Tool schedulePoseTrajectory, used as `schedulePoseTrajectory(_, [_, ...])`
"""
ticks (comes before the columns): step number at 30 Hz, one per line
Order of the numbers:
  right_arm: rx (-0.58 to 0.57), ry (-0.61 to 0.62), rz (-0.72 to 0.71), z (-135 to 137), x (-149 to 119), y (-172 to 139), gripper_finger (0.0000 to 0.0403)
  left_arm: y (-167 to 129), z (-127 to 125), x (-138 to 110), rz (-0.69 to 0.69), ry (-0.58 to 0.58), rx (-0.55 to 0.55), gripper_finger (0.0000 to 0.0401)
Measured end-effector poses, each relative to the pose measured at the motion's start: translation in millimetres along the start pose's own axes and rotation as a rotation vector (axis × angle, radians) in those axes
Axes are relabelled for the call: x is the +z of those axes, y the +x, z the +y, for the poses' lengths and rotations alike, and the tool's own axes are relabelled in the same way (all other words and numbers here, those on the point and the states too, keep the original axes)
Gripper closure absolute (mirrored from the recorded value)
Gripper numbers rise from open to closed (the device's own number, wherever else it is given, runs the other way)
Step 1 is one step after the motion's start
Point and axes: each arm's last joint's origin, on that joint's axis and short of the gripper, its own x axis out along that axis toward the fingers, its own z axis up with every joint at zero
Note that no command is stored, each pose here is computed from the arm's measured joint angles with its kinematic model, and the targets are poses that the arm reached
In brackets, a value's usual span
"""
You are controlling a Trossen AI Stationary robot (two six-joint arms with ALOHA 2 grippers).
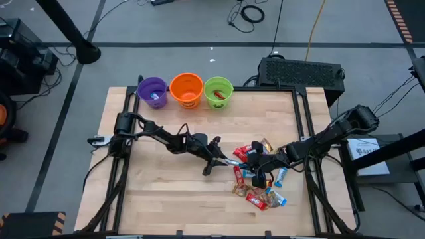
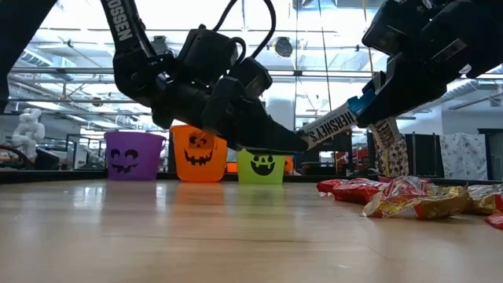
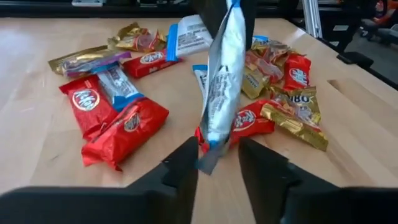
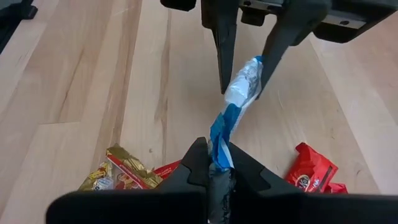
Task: Sort candy by brand, put in halloween buckets
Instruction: Put the white chocolate bar into the violet bucket
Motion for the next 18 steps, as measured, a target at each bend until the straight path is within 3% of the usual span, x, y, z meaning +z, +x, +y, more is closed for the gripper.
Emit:
schedulePoseTrajectory(9, [-0.001, 0.000, 0.001, -0.1, 0.0, -0.1, 0.0387, 0.0, 0.0, -5.0, 0.054, 0.012, -0.002, 0.0392])
schedulePoseTrajectory(18, [-0.002, -0.001, 0.005, -0.2, -0.5, -0.1, 0.0387, -0.1, 0.0, -4.2, 0.046, 0.020, -0.013, 0.0397])
